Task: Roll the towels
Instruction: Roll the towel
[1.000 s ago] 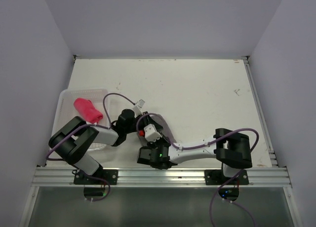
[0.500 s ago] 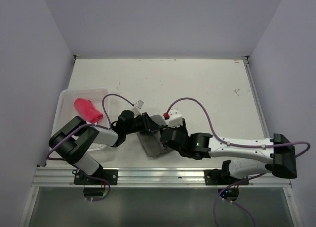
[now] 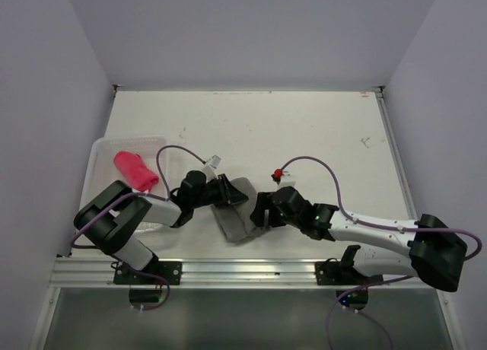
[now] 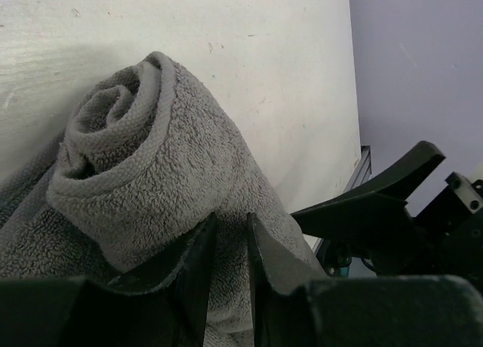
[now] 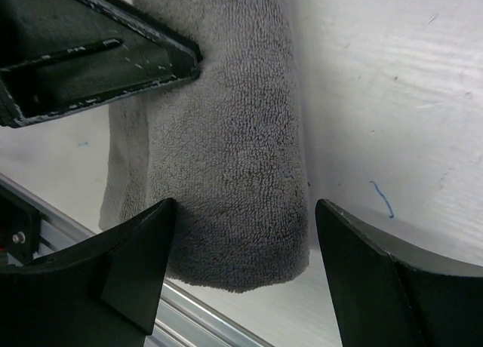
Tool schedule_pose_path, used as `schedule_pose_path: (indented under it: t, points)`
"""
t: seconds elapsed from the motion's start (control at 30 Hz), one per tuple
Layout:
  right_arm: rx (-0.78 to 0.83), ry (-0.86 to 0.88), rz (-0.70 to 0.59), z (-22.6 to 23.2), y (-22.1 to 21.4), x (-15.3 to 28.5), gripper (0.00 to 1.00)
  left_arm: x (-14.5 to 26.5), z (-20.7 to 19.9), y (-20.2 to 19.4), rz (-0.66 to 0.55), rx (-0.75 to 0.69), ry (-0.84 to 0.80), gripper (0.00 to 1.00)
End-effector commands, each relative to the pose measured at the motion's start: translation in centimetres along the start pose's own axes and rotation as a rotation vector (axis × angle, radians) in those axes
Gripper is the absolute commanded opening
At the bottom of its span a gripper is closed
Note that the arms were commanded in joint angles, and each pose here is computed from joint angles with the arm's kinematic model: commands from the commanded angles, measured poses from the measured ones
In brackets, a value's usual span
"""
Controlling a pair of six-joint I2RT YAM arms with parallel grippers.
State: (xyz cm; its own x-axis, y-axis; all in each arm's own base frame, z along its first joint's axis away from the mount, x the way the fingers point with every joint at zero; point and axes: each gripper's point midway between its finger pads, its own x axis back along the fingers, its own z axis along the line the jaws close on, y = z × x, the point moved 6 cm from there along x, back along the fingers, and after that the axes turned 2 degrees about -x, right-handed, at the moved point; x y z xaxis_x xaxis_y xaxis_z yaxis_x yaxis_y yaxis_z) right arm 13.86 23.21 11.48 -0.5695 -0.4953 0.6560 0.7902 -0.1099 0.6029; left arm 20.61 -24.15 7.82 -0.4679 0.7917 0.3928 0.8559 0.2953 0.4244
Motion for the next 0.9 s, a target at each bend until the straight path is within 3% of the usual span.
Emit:
schedule_pose_path:
  t: [0.0, 0.1, 0.2, 0.23, 0.37, 0.47, 0.63, 0.87]
  points:
    - [-0.082, 0.138, 0.034, 1.8, -0.7, -1.0, 0.79, 1.7, 6.0, -3.6, 0.103, 0.019, 0.281, 0.29]
    - [-0.093, 0.122, 0.058, 1.2, -1.6, -1.8, 0.77, 2.0, 6.1, -3.8, 0.104, 0.023, 0.285, 0.29]
    - [-0.094, 0.122, 0.071, 0.9, -2.2, -2.3, 0.7, 2.1, 6.3, -4.0, 0.104, 0.024, 0.29, 0.29]
    - [-0.089, 0.122, 0.074, 0.8, -2.3, -2.4, 0.59, 2.1, 6.2, -3.9, 0.102, 0.028, 0.29, 0.29]
    - [-0.031, 0.097, 0.067, 0.8, -1.9, -2.1, 0.32, 2.0, 6.0, -3.7, 0.098, 0.018, 0.279, 0.3]
    - [0.077, 0.022, 0.034, 0.8, -1.1, -1.3, 0.2, 1.8, 5.3, -2.8, 0.086, 0.0, 0.259, 0.3]
    - [0.246, -0.065, -0.042, 1.8, 0.1, -0.3, 0.13, 1.7, 3.4, 0.8, 0.014, -0.031, 0.21, 0.32]
    - [0.509, -0.331, -0.106, 2.8, -0.9, -0.1, 0.1, 2.3, -1.2, 7.3, -0.102, -0.09, 0.119, 0.33]
